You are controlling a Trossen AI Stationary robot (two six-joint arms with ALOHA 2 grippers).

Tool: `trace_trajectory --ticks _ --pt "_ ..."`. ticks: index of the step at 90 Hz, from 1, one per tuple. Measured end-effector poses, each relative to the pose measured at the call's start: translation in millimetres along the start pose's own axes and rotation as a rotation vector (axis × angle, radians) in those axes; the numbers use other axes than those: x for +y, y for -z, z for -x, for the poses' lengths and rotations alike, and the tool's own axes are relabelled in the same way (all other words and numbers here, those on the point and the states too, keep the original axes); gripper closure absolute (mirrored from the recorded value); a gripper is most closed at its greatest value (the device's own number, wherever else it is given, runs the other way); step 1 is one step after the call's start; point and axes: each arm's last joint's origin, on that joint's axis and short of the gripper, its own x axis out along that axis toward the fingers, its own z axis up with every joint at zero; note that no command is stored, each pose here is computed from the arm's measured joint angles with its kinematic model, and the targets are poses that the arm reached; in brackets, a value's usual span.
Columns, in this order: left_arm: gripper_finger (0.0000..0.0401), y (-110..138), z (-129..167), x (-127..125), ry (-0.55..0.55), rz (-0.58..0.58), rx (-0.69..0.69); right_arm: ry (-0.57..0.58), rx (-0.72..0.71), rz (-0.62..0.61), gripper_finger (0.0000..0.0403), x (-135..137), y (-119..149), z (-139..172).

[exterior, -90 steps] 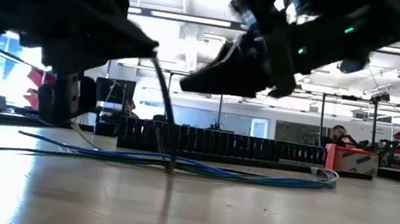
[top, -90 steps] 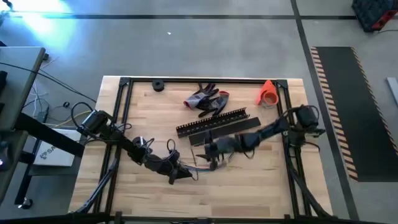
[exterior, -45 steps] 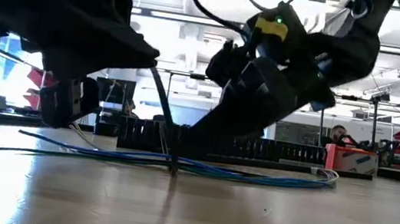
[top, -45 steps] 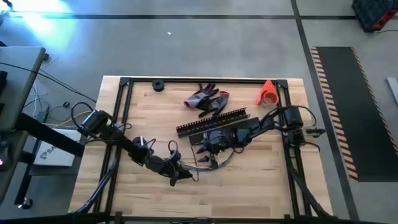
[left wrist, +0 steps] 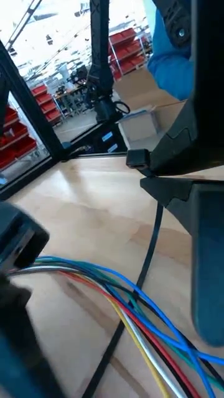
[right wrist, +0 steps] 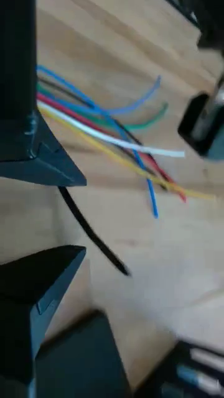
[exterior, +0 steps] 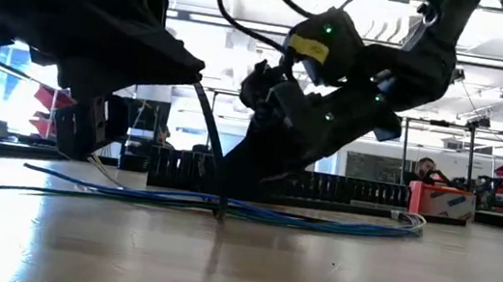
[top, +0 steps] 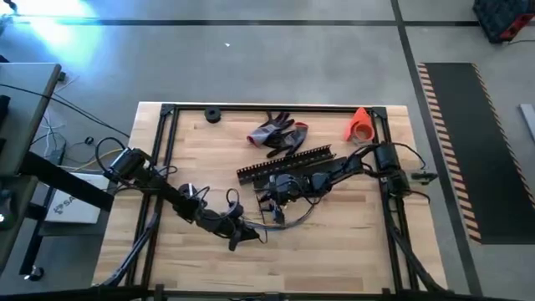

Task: Ziptie cables
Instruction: Wrap the cables using a black zip tie

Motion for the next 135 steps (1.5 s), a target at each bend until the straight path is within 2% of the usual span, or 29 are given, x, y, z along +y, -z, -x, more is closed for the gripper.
trace_trajectory --ticks 11,27,32,46,61,79,90,100,110,135 --pt "0.0401 -0.3 0.0 -0.1 -0.003 0.001 -0.009 0.0 -0.008 0.016 0.0301 -1.2 -1.0 0.2" --pt "0.0401 -2.5 -1.7 -3.6 0.003 0.025 -0.043 -0.024 -0.012 0.158 0.0384 6.8 -0.1 -0.9" --pt "0.0401 -4.1 -3.5 -6.7 0.011 0.034 -0.056 -0.027 -0.015 0.198 0.0396 11.3 -0.1 -0.9" --pt "0.0401 -13.2 -12.0 -17.5 0.047 0.044 -0.083 0.058 -0.036 0.28 0.0402 26.9 -6.7 5.4" --pt "0.0401 -28.7 -23.5 -31.1 0.096 -0.007 -0.114 0.155 -0.024 0.397 0.0403 46.7 -5.0 27.3" --pt "0.0401 -38.9 -34.4 -37.0 0.08 -0.061 -0.109 0.203 -0.028 0.355 0.0403 49.3 14.1 72.4" --pt "0.0401 -41.2 -42.2 -34.2 0.061 -0.067 -0.085 0.231 -0.078 0.374 0.0403 53.7 27.4 87.2" --pt "0.0401 -41.3 -49.5 -30.3 0.053 -0.063 -0.064 0.218 -0.113 0.376 0.0403 56.8 42.9 89.5" --pt "0.0401 -39.8 -53.6 -28.3 0.048 -0.056 -0.06 0.267 -0.134 0.38 0.0403 62.4 54.2 87.5" --pt "0.0401 -33.8 -53.5 -26.4 -0.002 -0.035 -0.05 0.278 -0.146 0.479 0.0403 68.5 47.1 67.0"
